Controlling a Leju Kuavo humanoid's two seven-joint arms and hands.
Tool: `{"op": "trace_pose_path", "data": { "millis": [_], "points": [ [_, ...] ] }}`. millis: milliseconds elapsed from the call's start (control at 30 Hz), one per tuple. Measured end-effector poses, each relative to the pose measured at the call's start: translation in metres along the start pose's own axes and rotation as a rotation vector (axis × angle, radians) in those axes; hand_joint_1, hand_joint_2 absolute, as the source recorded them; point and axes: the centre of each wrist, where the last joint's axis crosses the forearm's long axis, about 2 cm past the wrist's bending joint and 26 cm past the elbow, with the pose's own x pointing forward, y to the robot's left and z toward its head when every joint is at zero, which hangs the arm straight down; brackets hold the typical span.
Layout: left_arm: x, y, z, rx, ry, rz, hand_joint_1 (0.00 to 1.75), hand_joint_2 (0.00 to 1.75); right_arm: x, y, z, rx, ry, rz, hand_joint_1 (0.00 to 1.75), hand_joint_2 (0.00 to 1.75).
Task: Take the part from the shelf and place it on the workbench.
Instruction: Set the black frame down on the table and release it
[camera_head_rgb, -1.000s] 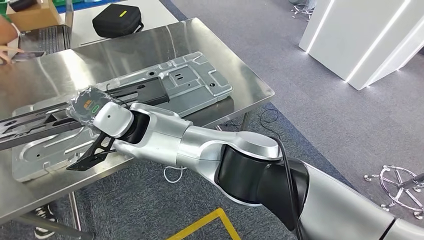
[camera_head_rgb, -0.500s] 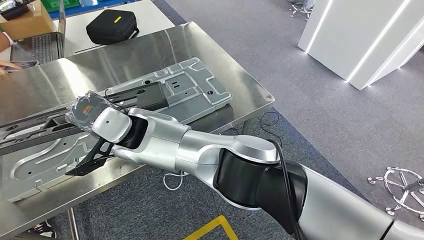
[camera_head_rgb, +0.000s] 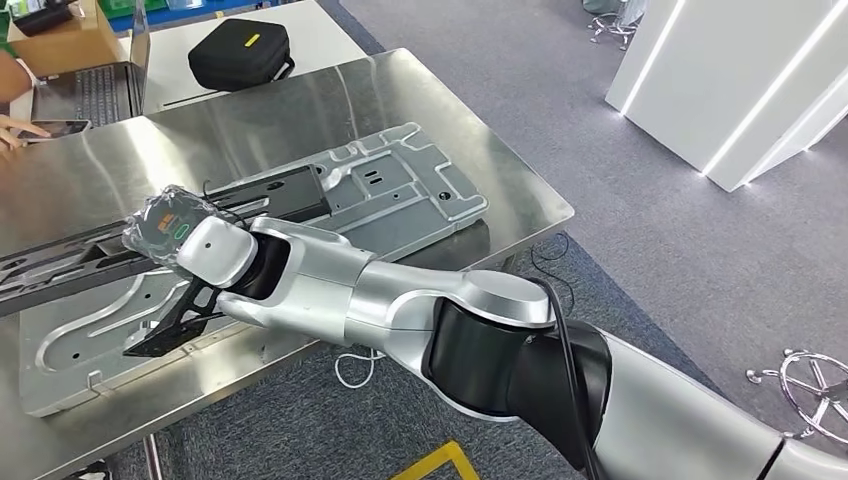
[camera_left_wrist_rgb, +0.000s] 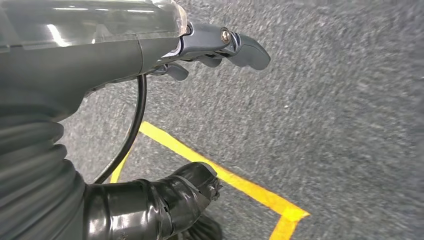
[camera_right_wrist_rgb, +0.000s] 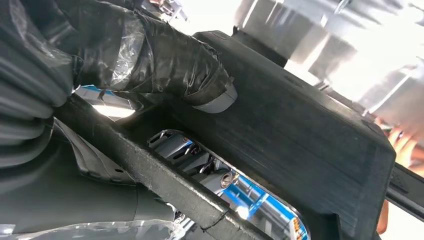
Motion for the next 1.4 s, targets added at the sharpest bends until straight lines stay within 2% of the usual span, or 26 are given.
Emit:
{"op": "trace_pose_path", "data": {
  "millis": [1200, 1333, 1400],
  "points": [
    [0.004, 0.0, -0.001, -0.008, -0.019, 0.012, 0.0, 1.75, 0.01, 0.006, -0.003, 0.017, -0.032, -0.017, 1.75, 1.75],
    [0.004, 0.002, -0.001, -0.007, -0.022, 0.012, 0.0, 1.75, 0.011, 0.004, -0.004, 0.014, -0.035, -0.015, 0.0, 0.0],
    [0.004, 0.003, -0.001, -0.005, -0.012, 0.007, 0.0, 1.75, 0.012, 0.005, -0.004, 0.015, -0.041, -0.019, 0.0, 0.0]
  ]
}}
